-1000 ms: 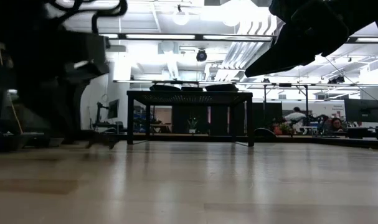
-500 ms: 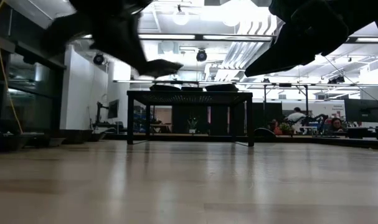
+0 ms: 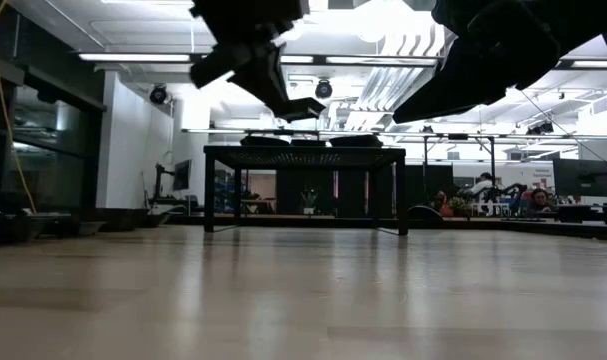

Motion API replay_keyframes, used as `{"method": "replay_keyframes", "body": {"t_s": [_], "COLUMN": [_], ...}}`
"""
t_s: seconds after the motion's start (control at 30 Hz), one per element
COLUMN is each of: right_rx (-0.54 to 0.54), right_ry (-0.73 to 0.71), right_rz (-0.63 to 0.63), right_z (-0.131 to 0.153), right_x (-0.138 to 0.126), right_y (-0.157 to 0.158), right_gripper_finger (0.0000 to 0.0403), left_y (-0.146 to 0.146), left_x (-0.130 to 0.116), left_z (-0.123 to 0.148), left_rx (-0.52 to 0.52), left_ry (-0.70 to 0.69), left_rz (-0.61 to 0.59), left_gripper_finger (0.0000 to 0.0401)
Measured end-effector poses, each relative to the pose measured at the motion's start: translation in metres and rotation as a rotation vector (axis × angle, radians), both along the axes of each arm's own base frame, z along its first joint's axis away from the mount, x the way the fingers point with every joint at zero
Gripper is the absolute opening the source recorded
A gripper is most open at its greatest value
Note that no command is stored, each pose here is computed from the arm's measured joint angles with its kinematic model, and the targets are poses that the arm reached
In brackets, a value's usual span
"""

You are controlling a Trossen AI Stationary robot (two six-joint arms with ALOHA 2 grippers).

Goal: Pick & Place Mini shaped plates
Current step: Stack the black square plate on top of the black square plate on the shelf

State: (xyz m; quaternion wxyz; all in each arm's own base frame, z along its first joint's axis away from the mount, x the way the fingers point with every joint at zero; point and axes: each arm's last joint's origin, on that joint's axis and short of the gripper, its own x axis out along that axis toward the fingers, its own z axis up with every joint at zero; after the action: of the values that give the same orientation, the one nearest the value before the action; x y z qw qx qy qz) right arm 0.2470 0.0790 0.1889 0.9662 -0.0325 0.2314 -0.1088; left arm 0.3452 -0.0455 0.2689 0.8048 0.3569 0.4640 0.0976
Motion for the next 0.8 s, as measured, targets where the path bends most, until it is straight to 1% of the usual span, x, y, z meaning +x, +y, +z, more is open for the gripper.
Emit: {"method": "replay_keyframes", "body": {"t_s": [0.1,0.17,0.63,0.8], "right_rx": [0.0,-0.002,-0.003,-0.004], "right_ry": [0.0,0.0,0.0,0.001], "right_rz": [-0.001,0.0,0.0,-0.001], "right_z": [0.0,0.0,0.0,0.0], "right_x": [0.0,0.0,0.0,0.0], "right_y": [0.0,0.0,0.0,0.0], "right_gripper_finger": [0.0138,0.0138,0.0138,0.0138], "left_y": [0.016,0.025,0.086,0.109], "left_x": [0.004,0.006,0.014,0.012], "left_z": [0.006,0.01,0.047,0.052], "left_rx": [-0.022,-0.017,-0.026,-0.065], "left_ry": [-0.01,-0.013,-0.065,-0.095], "left_rz": [0.023,0.034,0.043,0.077], "left_gripper_finger": [0.0005,0.0005,0.0005,0.0005]}}
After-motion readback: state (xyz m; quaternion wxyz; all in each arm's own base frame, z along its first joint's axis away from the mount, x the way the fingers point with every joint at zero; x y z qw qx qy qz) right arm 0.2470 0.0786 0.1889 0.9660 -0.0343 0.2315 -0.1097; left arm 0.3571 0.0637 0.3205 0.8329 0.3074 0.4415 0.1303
